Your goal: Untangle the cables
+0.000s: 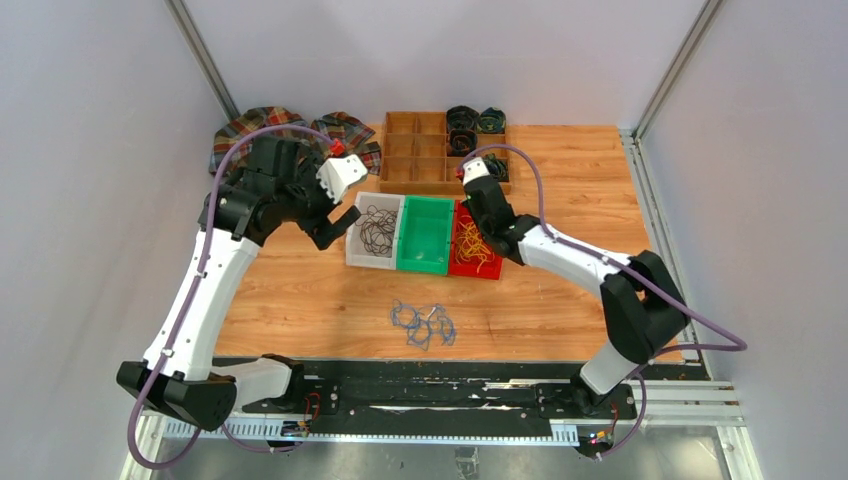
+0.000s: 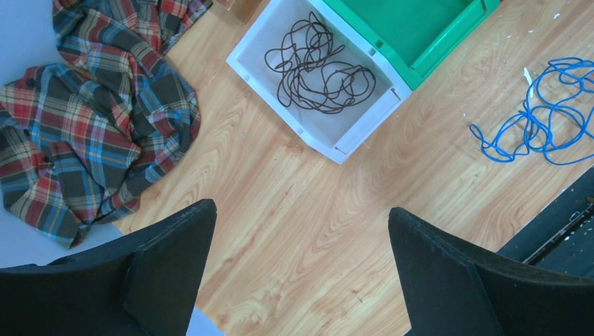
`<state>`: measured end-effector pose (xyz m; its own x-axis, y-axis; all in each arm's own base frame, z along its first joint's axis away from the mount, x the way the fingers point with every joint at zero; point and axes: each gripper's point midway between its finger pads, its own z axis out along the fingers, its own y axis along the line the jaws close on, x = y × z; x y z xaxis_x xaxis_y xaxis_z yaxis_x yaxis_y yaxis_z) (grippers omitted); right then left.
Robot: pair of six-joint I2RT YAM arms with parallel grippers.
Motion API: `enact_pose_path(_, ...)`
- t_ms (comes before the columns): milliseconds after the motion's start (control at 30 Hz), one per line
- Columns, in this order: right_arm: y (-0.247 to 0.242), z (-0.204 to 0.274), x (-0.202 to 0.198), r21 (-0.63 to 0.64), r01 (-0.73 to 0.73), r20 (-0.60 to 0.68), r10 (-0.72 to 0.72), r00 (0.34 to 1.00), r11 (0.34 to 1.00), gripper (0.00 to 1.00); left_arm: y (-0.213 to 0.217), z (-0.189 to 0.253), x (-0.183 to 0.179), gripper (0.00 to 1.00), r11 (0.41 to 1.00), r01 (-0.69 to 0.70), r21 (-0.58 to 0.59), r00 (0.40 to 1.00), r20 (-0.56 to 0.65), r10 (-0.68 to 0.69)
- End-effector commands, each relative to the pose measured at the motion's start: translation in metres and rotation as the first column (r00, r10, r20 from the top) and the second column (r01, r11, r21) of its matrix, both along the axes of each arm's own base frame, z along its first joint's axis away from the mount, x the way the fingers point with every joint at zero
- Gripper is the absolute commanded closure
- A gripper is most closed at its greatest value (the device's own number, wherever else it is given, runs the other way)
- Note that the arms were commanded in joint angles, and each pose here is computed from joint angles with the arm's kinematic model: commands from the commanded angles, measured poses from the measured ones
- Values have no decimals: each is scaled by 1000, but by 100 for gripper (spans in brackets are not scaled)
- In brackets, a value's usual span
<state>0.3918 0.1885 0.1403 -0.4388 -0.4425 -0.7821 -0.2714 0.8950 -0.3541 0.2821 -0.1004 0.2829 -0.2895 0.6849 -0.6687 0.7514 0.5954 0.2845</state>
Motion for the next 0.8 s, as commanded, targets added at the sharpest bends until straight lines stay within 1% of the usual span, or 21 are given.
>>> enact_pose_path(0, -15, 15, 24, -90, 64, 60, -59, 996, 994, 93, 1, 7, -8, 2, 1000, 22, -7, 999, 25, -22)
enact_pose_path(67, -14, 13, 28, -95, 57, 37, -54, 998, 994, 81, 1, 6, -8, 2, 1000, 26, -5, 999, 22, -26)
enact_pose_path(100, -11, 13, 29, -93, 43, 22, -41, 999, 995, 74, 1, 4, -8, 2, 1000, 29, -3, 999, 16, -29)
enact_pose_path(167, -9, 19, 31, -100, 31, 7, -31, 1000, 994, 62, 1, -1, -10, 2, 999, 42, 4, 999, 3, -42)
enact_pose_path(200, -9, 20, 30, -106, 25, -7, -26, 1000, 994, 57, 1, -3, -11, 2, 999, 47, 9, 999, -6, -47)
enact_pose_path(267, -8, 19, 25, -122, 4, -56, -11, 998, 992, 52, 2, -8, -11, 2, 999, 46, 18, 999, -17, -46)
enact_pose_path(300, -9, 19, 23, -127, 0, -74, -10, 997, 992, 44, 2, -9, -10, 2, 999, 41, 21, 999, -20, -41)
enact_pose_path(333, -10, 20, 21, -131, -5, -85, -7, 996, 991, 39, 3, -9, -8, 2, 999, 34, 23, 999, -22, -34)
enact_pose_path(367, -12, 21, 19, -135, -2, -91, -10, 996, 991, 37, 3, -8, -8, 2, 999, 33, 23, 999, -22, -32)
enact_pose_path(433, -16, 24, 14, -117, 15, -93, -26, 995, 993, 37, 1, -4, -8, 2, 999, 39, 15, 999, -12, -39)
enact_pose_path(500, -17, 30, 10, -75, 26, -82, -32, 996, 997, 37, -1, -2, -10, 2, 999, 54, 4, 999, -8, -54)
enact_pose_path(567, -8, 35, 10, 7, 6, -76, -6, 997, 1000, 38, -3, -3, -13, 2, 998, 68, -3, 998, -12, -68)
enact_pose_path(667, 0, 35, 14, 78, 1, -90, 6, 996, 997, 41, -6, -10, -15, 2, 997, 75, -16, 996, -39, -76)
enact_pose_path(767, 4, 24, 20, 86, 12, -116, -2, 993, 996, 48, -8, -23, -19, 2, 996, 84, -26, 993, -79, -86)
